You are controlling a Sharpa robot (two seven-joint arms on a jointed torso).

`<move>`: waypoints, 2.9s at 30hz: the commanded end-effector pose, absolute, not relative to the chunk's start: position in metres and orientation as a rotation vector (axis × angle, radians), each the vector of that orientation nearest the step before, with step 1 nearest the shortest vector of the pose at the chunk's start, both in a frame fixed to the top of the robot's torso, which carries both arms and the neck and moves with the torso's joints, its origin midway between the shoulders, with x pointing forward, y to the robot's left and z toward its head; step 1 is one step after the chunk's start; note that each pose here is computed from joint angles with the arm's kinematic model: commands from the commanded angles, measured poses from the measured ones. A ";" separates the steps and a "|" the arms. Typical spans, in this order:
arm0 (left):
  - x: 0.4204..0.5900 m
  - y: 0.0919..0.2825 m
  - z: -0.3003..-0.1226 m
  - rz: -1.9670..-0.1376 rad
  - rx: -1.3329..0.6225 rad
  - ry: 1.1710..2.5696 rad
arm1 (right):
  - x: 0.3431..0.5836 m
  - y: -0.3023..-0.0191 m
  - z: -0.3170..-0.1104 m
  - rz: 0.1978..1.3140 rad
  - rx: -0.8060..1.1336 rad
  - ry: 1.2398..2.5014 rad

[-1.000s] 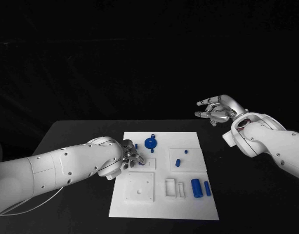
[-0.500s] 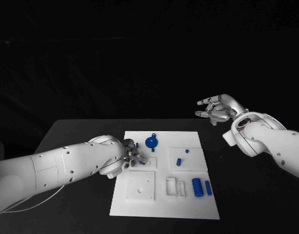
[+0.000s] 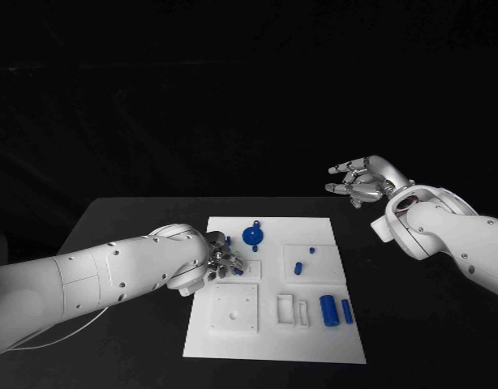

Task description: Assemble the parts on the task board

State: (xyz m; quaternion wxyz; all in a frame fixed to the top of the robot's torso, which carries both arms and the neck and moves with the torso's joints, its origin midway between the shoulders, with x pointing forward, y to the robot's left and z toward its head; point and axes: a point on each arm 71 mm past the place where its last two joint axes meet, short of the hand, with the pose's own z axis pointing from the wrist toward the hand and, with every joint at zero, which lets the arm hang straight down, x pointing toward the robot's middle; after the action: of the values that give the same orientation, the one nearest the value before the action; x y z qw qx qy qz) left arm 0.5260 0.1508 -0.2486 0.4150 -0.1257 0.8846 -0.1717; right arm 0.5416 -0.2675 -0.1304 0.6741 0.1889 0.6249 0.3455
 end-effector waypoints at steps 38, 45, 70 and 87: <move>0.518 0.157 -0.236 -0.514 -0.313 1.986 | 0.541 -0.272 -0.134 0.763 0.420 1.415; 0.517 0.154 -0.241 -0.513 -0.297 1.985 | 0.541 -0.272 -0.134 0.763 0.421 1.417; 0.514 0.147 -0.253 -0.452 -0.195 2.014 | 0.541 -0.271 -0.137 0.764 0.422 1.423; 0.513 0.147 -0.257 -0.427 -0.168 2.046 | 0.541 -0.270 -0.138 0.765 0.422 1.430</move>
State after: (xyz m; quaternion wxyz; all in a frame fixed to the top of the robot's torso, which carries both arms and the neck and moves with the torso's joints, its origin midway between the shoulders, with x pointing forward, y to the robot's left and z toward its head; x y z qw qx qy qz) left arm 0.5138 0.1487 -0.2553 0.5055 -0.0803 0.8398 -0.1809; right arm 0.5408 -0.2717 -0.1377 0.6714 0.1939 0.6304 0.3381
